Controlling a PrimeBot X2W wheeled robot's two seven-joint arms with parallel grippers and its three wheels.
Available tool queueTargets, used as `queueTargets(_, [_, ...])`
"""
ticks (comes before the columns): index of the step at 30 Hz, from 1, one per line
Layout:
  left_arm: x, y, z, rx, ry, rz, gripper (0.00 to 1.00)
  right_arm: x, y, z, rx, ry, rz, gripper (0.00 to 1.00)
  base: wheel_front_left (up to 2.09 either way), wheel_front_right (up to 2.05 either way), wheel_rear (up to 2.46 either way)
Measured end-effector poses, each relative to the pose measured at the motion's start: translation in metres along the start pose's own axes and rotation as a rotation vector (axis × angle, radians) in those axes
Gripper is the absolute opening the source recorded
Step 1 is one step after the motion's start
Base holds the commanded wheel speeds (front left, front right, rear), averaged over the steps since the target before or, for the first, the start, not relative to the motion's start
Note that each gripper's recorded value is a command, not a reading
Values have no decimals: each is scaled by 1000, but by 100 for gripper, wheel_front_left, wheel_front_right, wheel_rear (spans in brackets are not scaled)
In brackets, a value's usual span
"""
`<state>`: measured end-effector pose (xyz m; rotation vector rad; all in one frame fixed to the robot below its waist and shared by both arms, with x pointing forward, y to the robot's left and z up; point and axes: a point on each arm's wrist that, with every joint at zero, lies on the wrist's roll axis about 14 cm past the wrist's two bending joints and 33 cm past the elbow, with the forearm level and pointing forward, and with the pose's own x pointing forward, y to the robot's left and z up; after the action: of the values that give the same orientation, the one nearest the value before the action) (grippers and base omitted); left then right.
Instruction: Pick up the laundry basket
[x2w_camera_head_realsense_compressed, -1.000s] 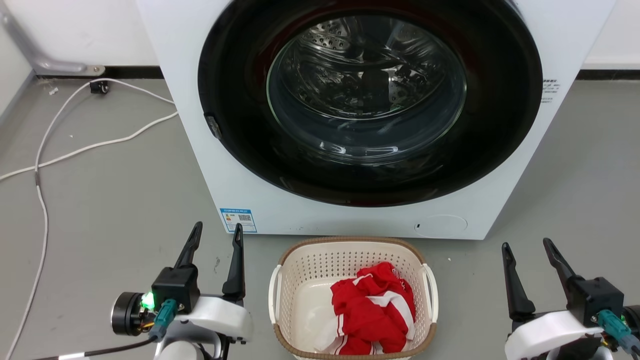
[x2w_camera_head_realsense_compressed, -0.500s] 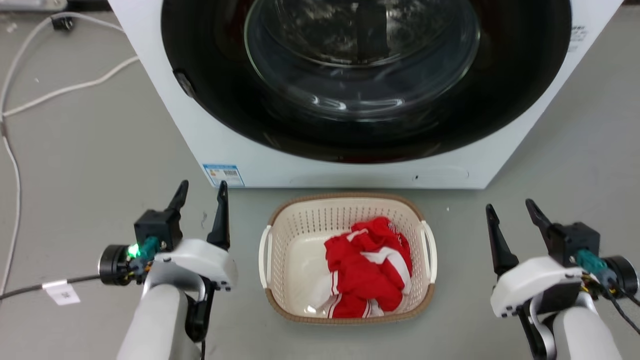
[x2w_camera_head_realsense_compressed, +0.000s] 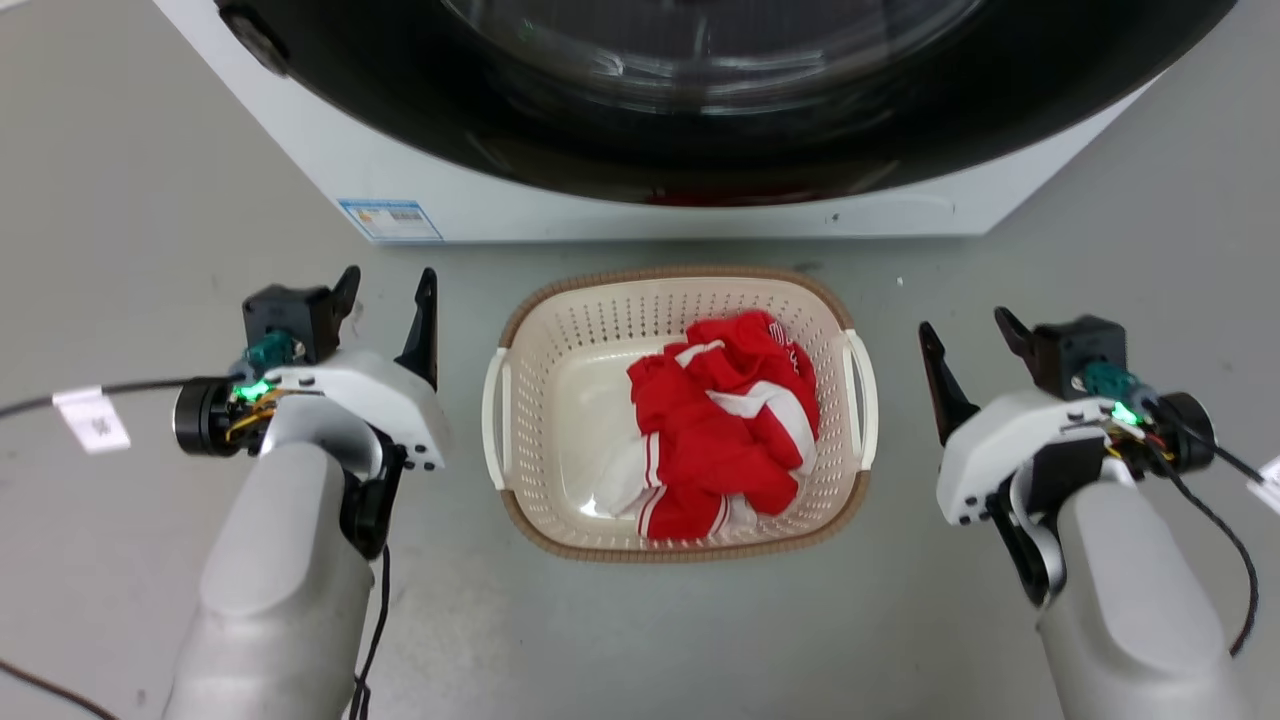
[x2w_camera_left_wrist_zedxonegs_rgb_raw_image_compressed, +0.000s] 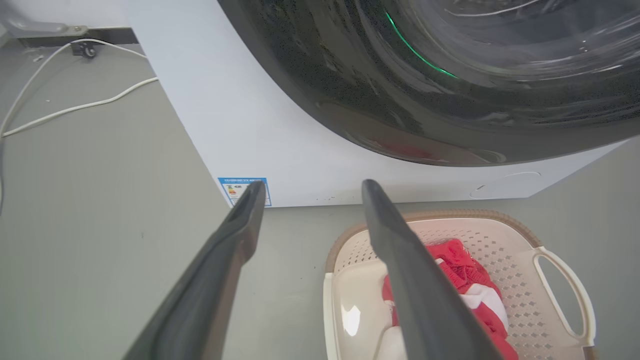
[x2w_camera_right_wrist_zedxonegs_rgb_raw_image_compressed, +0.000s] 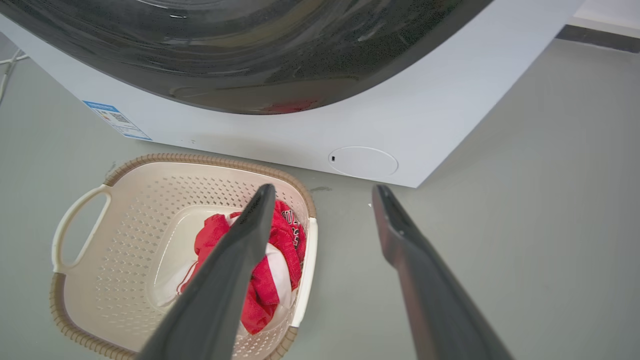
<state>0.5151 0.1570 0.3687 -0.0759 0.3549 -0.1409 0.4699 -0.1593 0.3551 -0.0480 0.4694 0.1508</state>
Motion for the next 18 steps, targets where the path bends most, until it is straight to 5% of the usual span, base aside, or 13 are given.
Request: queueTargets(18, [51, -21, -130, -35, 569, -105, 100, 58, 18, -115, 50, 485, 92, 100, 0, 0, 0])
